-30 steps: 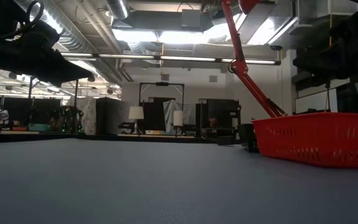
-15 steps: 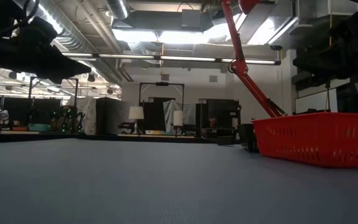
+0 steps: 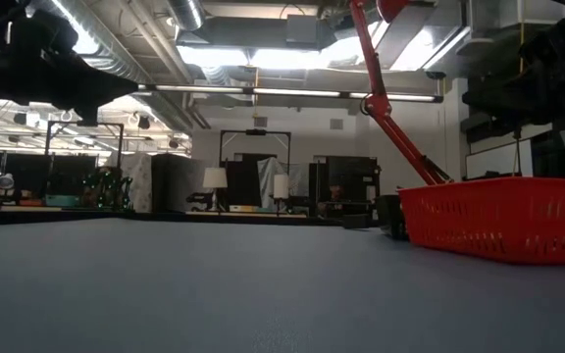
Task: Sort crayons
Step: Return to Home Position
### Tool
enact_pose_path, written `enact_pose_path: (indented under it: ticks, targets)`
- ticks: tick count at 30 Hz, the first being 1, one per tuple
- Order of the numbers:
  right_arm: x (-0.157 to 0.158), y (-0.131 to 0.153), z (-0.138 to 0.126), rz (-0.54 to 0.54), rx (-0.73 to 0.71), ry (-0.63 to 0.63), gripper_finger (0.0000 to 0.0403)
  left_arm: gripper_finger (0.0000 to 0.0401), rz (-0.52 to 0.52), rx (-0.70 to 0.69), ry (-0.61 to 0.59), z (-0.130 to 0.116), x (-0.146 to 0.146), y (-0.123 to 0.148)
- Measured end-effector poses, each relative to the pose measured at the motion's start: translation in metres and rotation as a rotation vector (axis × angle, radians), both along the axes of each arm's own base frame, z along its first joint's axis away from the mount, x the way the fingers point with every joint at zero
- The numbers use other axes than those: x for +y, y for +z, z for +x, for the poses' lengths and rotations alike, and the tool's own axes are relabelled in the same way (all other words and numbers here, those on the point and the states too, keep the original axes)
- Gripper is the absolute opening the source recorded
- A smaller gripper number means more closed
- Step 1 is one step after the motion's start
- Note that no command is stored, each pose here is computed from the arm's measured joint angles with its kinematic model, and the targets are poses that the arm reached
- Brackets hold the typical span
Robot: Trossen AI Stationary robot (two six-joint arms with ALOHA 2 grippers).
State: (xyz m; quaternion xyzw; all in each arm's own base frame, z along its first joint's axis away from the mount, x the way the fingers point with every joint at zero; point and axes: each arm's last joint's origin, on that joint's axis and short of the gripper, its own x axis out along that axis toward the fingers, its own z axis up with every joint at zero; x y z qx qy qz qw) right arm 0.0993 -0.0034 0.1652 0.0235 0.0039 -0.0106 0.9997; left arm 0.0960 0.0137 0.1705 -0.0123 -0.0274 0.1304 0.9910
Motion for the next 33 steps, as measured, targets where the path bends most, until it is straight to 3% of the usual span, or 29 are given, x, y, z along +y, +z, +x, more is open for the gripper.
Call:
enact_pose_path:
  ticks: [33]
  targets:
    - [0.0000,0.0000,0.0000,0.000,-0.001,0.000,0.0001,0.0000,0.000,0.001,-0.042,0.0005,-0.0040,-0.0001]
